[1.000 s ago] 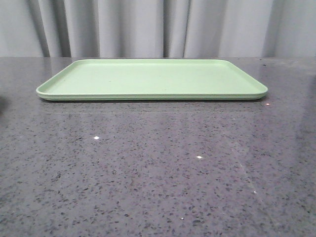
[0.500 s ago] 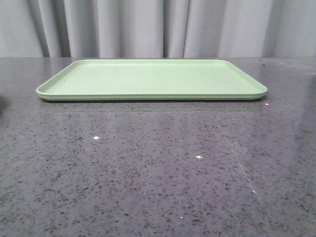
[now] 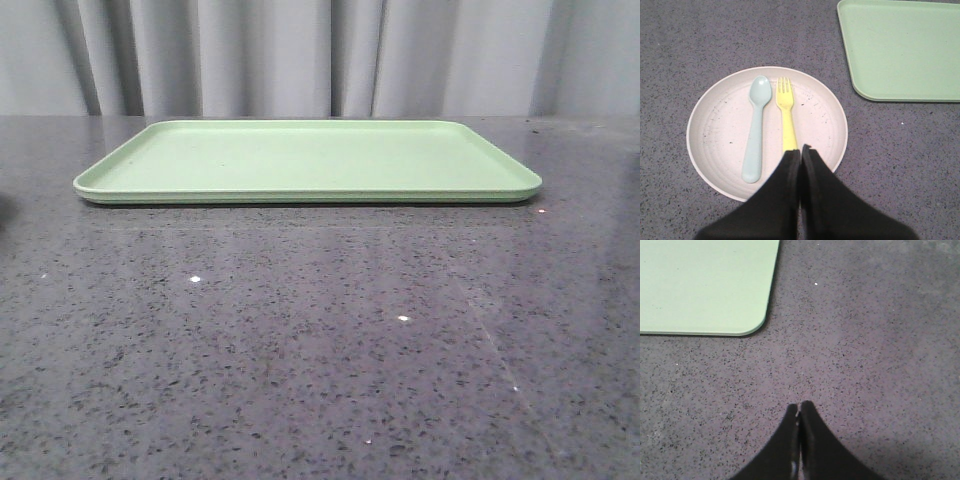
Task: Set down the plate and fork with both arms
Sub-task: 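Open the left gripper and grip the white plate's rim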
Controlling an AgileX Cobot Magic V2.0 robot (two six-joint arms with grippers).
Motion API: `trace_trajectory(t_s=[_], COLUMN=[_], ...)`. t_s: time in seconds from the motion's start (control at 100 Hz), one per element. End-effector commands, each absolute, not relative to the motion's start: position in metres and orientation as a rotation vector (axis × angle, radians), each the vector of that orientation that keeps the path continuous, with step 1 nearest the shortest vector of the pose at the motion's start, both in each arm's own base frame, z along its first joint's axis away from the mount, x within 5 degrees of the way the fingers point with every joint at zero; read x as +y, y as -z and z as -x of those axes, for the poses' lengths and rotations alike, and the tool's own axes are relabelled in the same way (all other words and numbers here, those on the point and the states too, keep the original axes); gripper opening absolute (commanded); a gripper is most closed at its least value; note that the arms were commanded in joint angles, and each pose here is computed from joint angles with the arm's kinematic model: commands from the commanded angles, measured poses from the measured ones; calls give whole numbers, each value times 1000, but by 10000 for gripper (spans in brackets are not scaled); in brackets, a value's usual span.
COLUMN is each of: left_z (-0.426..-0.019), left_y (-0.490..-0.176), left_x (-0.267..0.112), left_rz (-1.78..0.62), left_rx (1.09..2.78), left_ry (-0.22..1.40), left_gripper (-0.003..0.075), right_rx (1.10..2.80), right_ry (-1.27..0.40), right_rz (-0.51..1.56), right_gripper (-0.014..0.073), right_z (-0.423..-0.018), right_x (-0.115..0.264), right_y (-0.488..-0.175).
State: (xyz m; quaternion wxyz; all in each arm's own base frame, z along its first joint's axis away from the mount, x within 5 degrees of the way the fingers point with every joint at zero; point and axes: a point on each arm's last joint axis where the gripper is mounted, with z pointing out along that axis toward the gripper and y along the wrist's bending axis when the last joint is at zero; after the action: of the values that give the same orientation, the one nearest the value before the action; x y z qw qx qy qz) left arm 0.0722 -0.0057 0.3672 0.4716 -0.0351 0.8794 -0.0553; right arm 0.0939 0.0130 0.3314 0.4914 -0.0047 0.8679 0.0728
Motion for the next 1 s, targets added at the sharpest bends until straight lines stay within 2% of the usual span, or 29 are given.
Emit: trace_trajectory(t_s=[0.0, 0.18, 0.26, 0.33, 0.38, 0.5, 0.59, 0.86, 0.99], left_z=[-76, -76, -76, -76, -76, -76, -76, -77, -77], left_y=[-380, -380, -380, -380, -380, -380, -381, -382, -383], left_x=[-6, -6, -6, -6, -6, -6, -5, -4, 0], left_rz=[92, 92, 92, 92, 92, 91, 89, 88, 86], left_rx=[2081, 2083, 2083, 2083, 2083, 2083, 2074, 2054, 2044], left_ry=[154, 151, 151, 151, 151, 141, 125, 123, 60], left_gripper=[-20, -18, 20, 111, 202, 488, 600, 608, 608], right_rx=[2027, 2024, 2024, 2024, 2021, 2019, 2018, 1996, 1996], right_ry=[-177, -177, -177, -177, -177, -177, -177, -177, -177], right_rz=[3, 2, 3, 3, 2, 2, 2, 0, 0], right_gripper=[-120, -108, -49, 48, 153, 384, 479, 490, 490], right_z=[-98, -98, -98, -98, -98, -98, -98, -99, -99], right_x=[13, 13, 13, 13, 13, 13, 13, 12, 12], right_y=[-346, -346, -346, -346, -346, -347, -347, -348, -348])
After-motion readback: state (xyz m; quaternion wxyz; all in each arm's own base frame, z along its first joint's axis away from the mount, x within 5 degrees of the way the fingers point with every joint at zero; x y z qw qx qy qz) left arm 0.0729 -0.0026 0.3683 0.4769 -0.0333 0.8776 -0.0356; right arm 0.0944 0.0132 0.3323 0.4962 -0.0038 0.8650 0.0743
